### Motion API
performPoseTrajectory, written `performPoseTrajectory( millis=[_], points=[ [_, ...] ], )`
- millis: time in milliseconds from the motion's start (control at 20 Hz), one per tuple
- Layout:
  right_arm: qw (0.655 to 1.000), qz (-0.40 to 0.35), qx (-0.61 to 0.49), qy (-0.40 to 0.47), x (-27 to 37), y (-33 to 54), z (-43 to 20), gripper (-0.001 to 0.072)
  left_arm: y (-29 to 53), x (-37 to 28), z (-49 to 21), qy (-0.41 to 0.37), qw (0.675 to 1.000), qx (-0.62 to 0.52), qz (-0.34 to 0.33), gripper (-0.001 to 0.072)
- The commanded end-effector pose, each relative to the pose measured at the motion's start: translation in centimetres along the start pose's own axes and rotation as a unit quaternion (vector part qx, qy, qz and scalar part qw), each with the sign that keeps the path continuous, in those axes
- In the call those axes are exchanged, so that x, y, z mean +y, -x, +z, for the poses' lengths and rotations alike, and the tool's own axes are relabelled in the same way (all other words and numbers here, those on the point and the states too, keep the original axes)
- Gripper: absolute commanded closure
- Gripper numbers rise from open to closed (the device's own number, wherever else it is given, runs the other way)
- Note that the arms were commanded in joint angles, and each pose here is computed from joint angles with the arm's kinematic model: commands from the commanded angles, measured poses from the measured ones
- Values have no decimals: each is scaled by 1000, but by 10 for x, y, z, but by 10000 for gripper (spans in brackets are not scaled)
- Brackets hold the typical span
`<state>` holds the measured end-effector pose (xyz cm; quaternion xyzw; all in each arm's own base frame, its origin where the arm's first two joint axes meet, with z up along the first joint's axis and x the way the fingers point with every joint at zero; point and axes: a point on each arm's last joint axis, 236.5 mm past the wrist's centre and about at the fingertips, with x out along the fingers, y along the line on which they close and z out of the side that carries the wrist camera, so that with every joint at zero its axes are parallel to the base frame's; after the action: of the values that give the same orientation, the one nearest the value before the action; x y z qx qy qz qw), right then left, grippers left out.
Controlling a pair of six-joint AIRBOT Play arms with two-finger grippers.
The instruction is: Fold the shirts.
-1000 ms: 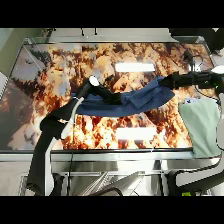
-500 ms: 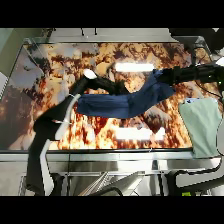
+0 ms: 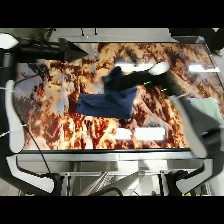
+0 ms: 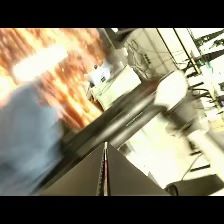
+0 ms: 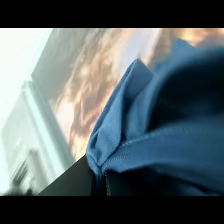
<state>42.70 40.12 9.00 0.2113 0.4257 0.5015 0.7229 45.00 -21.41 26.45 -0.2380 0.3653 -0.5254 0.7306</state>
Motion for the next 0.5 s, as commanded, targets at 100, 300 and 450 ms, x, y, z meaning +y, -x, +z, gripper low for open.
performPoseTrajectory(
  millis=[100, 300, 450],
  points=[
    [993, -91, -70, 40, -20, -171, -71, 141, 28, -14, -32, -21, 998, 53, -13, 690],
    [997, -55, -51, 28, -16, -138, -49, 146, 17, 7, -56, 32, 996, 78, -27, 690],
    [999, 8, -26, 40, 11, -62, -13, 312, 17, 11, -62, 44, 995, 85, -31, 690]
  ],
)
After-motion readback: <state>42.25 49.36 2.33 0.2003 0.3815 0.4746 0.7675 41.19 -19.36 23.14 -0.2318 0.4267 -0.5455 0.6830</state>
